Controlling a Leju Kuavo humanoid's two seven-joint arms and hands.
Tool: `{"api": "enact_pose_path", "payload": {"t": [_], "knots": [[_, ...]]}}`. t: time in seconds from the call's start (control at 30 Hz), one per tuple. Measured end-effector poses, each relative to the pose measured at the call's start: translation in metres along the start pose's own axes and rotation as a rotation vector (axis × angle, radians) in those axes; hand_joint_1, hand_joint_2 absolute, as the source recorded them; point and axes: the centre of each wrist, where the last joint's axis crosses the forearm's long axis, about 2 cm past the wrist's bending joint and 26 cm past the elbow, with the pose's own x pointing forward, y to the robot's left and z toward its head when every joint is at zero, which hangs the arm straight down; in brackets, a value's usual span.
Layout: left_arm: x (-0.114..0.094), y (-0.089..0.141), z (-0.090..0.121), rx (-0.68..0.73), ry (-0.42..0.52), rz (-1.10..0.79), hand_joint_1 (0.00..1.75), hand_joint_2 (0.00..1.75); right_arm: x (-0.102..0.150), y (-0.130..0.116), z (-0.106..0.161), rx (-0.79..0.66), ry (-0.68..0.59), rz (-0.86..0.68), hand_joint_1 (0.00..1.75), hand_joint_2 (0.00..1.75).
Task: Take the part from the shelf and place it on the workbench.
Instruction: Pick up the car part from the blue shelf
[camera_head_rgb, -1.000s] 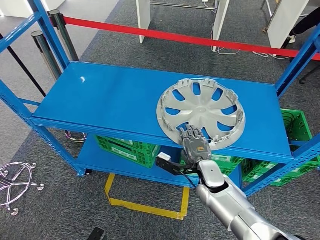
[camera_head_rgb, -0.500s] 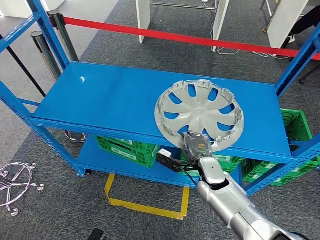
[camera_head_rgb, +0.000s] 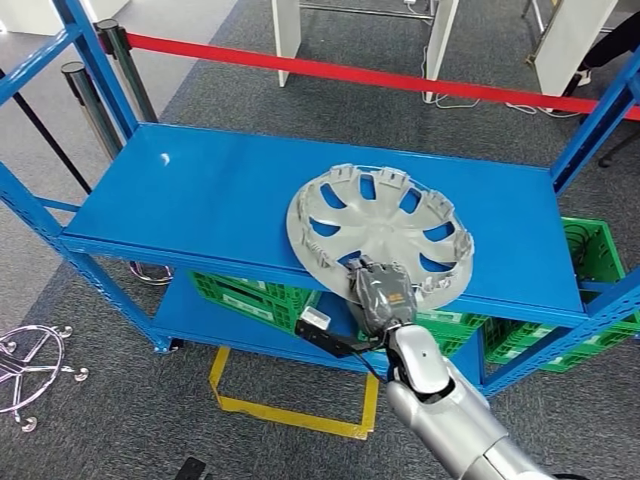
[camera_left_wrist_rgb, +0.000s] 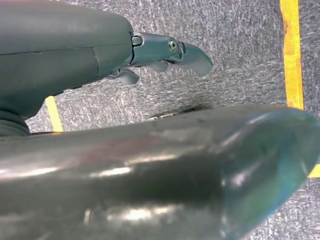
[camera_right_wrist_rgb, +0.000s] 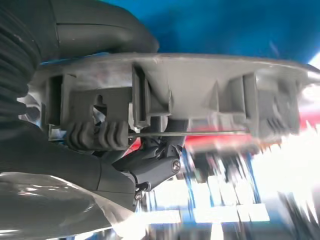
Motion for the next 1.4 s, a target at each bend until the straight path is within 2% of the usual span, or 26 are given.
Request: {"api": "enact_pose_path", "payload": {"t": [0.13,0.33,0.57,0.87,1.4], "knots": [[-0.002,-0.001,0.001,-0.004,-0.011,0.007,0.00,1.75,0.025,-0.027,0.018,-0.316,-0.119,0.069,1.75,1.75],[-0.001,-0.003,0.001,-0.013,-0.013,-0.005,0.00,1.75,0.035,-0.067,0.032,-0.556,-0.237,0.107,1.75,1.75],[0.002,-0.005,0.000,-0.019,-0.014,-0.012,0.00,1.75,0.029,-0.097,0.036,-0.675,-0.299,0.136,1.75,1.75],[0.004,-0.006,-0.002,-0.025,-0.016,-0.021,0.00,1.75,0.030,-0.111,0.043,-0.724,-0.371,0.162,1.75,1.75],[0.005,-0.007,-0.002,-0.047,-0.014,-0.024,0.00,1.75,0.034,-0.113,0.047,-0.732,-0.389,0.155,1.75,1.75]]}}
